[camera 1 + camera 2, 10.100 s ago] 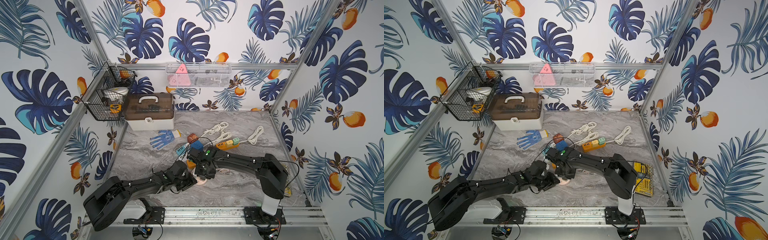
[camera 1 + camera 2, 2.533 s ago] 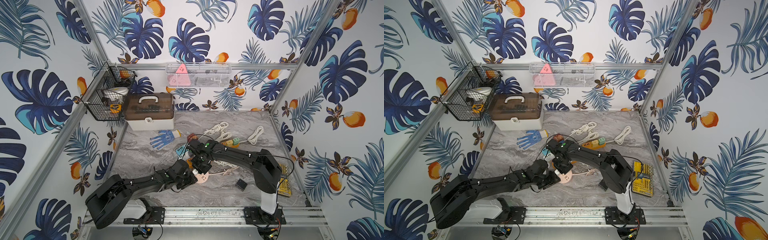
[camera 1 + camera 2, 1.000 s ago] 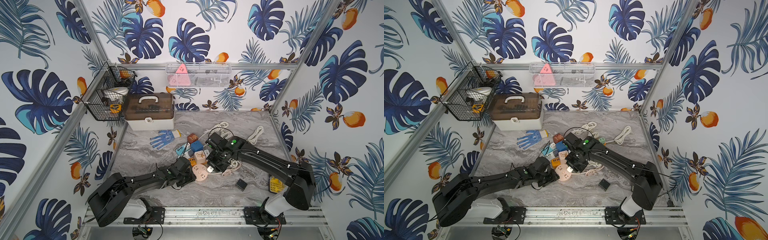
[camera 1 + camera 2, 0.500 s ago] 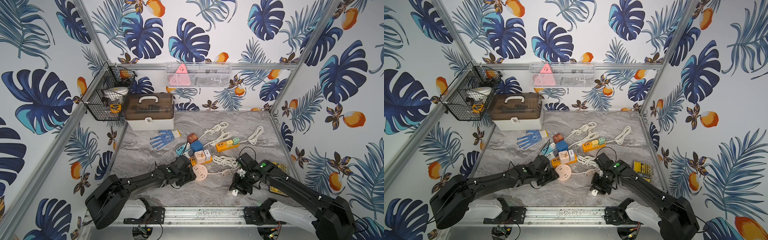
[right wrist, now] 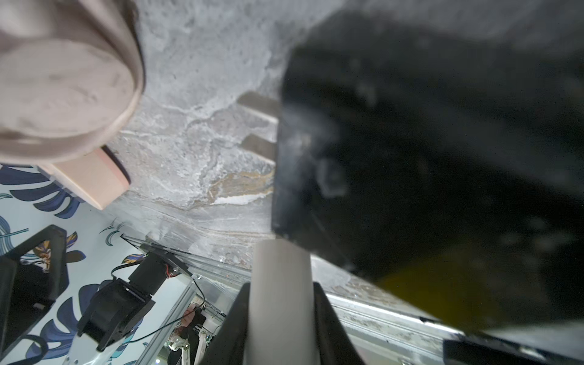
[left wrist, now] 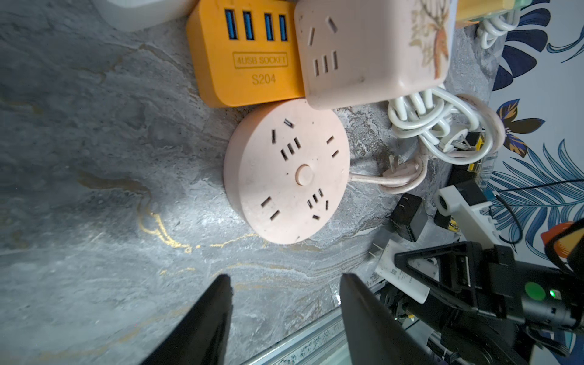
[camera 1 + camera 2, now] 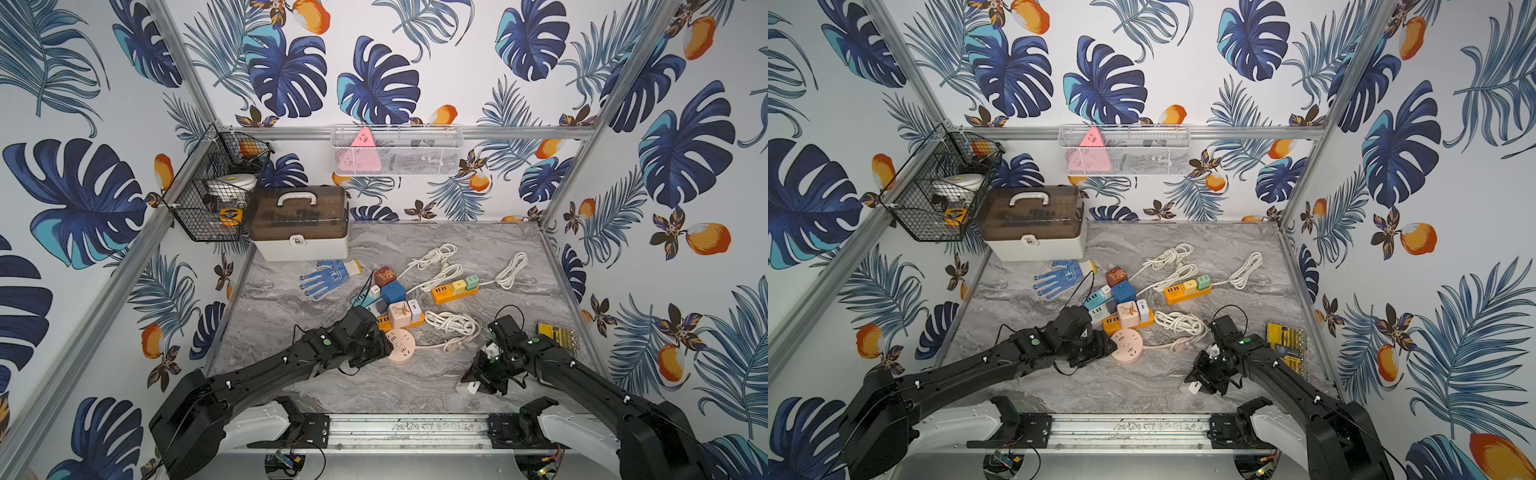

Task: Pull the plug off the socket
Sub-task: Place the plug at the center of the board.

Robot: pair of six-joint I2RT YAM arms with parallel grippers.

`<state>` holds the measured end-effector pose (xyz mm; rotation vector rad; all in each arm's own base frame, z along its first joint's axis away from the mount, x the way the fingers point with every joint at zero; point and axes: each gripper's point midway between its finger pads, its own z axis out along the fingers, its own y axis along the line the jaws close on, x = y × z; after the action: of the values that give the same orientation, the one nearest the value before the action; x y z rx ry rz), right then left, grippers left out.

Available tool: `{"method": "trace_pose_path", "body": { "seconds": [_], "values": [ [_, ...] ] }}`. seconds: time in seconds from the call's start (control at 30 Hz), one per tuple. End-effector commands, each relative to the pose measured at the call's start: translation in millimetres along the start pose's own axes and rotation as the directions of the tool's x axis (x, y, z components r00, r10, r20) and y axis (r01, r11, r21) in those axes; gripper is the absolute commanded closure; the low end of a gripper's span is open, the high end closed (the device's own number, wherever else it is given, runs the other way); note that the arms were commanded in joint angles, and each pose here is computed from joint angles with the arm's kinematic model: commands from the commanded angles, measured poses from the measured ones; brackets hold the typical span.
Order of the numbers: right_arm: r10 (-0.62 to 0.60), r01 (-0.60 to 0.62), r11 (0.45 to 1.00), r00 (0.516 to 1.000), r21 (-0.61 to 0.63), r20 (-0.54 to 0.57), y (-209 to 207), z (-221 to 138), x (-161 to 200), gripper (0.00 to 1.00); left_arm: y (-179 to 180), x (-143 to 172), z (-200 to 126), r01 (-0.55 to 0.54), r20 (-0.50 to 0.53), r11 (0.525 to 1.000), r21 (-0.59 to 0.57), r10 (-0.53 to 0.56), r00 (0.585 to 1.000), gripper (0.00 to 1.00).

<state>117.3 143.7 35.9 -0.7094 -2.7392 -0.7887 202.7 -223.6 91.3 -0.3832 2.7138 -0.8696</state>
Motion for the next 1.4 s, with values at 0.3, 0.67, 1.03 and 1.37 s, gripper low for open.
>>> {"method": "trace_pose_path", "body": {
  "seconds": [0.3,0.67,1.03,1.37],
  "values": [
    [0.055,-0.063,0.993,0.996,0.101,0.076,-27.4,-13.8,-9.5,0.33,-5.3,10.8,-15.1,-0.086,-0.017,0.994,0.074,0.087,0.996,0.38],
    [-0.075,0.022,0.98,0.961,0.196,0.268,-6.2,-81.1,-25.9,0.3,-1.8,12.3,-17.2,-0.075,-0.014,0.994,0.073,0.076,0.997,0.38],
    [-0.287,0.157,0.923,0.889,0.35,0.357,70.5,-70.6,-43.5,0.31,-6.4,4.8,-36.6,-0.134,0.029,0.99,0.05,0.133,0.991,0.38],
    [0.047,-0.139,0.975,0.894,0.176,0.446,85.6,-12.5,-68.2,0.26,-3.7,5.1,-46.9,-0.122,0.048,0.991,0.051,0.12,0.992,0.38]
  ]
}}
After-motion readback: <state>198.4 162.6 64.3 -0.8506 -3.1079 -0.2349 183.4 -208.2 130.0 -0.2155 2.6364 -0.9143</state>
